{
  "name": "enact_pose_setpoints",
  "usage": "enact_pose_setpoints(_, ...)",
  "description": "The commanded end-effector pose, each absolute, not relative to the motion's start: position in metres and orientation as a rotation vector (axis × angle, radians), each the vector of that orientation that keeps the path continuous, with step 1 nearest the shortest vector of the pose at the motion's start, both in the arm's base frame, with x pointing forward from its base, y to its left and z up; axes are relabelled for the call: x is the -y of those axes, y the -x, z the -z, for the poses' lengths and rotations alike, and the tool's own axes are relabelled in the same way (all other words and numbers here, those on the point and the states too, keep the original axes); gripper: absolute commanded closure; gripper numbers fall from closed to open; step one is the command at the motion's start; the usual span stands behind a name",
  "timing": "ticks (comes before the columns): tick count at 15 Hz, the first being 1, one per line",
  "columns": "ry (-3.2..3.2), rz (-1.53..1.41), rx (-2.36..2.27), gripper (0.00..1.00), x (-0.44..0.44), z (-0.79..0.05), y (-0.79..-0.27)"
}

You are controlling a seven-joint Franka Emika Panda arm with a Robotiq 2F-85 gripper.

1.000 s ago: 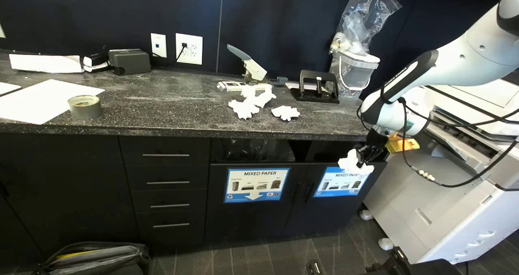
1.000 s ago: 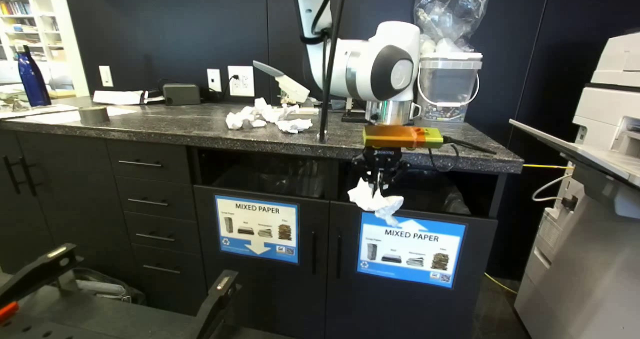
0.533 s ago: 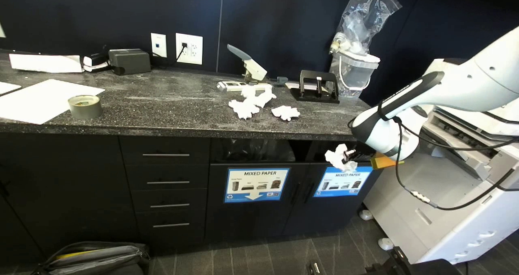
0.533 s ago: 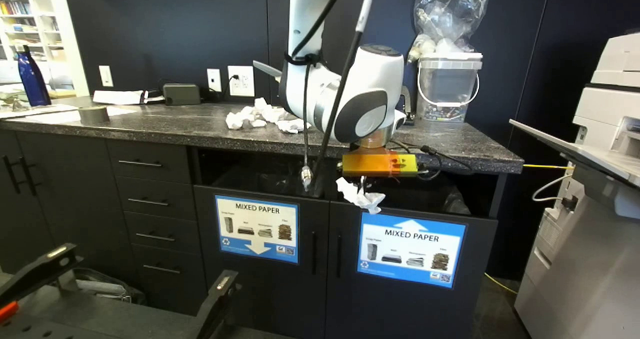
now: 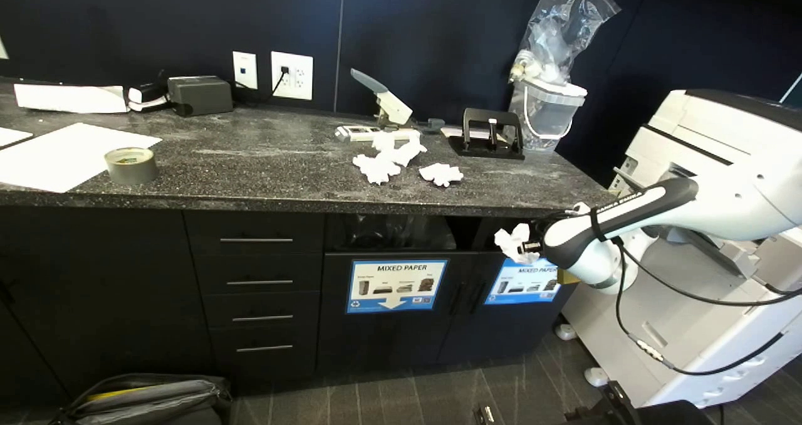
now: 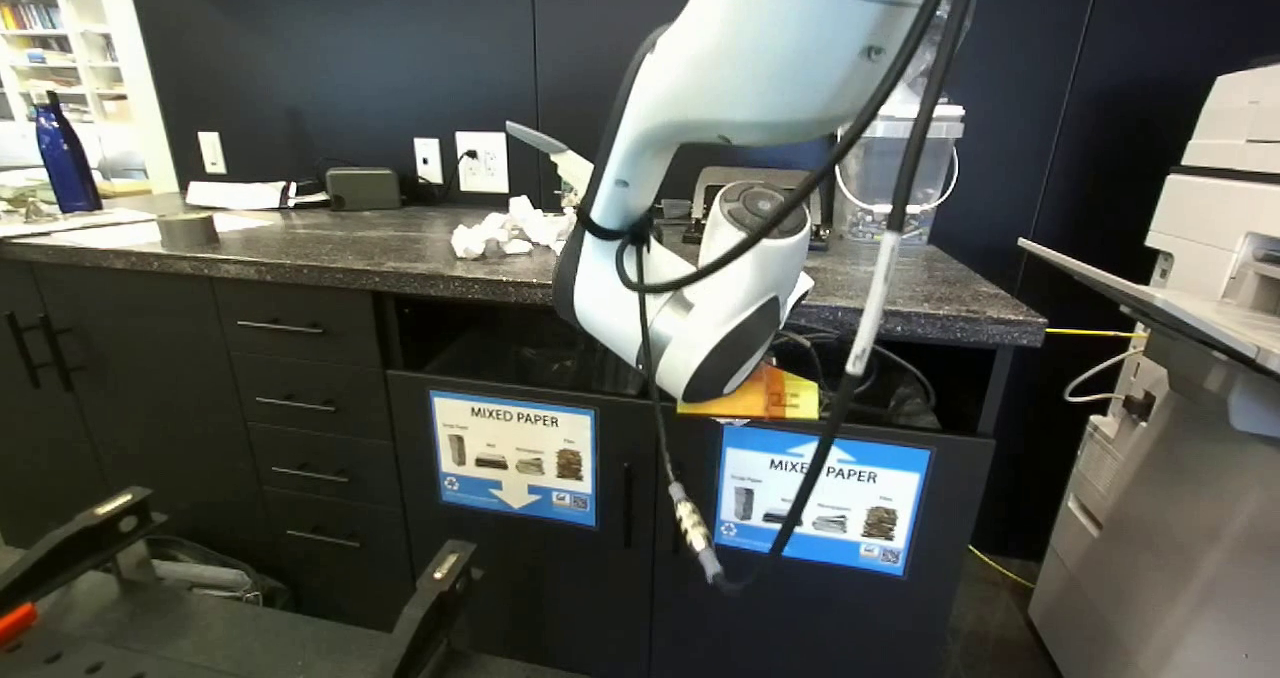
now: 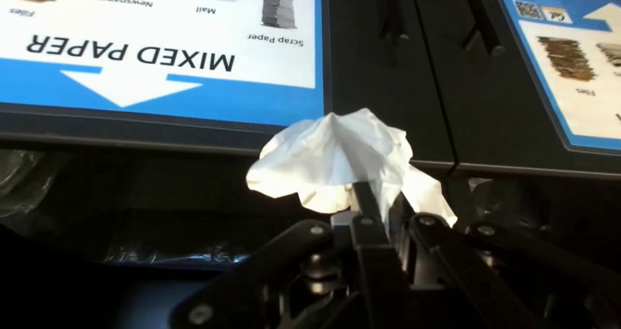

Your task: Put the tissues inside the rubbish bin.

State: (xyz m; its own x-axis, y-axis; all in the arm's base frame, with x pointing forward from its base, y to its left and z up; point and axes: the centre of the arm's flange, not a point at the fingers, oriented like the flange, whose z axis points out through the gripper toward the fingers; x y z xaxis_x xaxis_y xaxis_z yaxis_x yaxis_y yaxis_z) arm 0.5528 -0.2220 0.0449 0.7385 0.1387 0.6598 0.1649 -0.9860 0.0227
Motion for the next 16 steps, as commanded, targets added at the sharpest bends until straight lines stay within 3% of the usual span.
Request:
enact_pose_setpoints(1, 2.829, 1.302, 0.05, 0.9, 0.224, -0.013, -0.581)
enact_pose_setpoints(8, 2.724, 1.598, -0.271, 0.91, 0.218, 0.009, -0.635)
enact_pose_setpoints(16, 2.716, 1.659, -0.423, 0.9, 0.215, 0.045, -0.659)
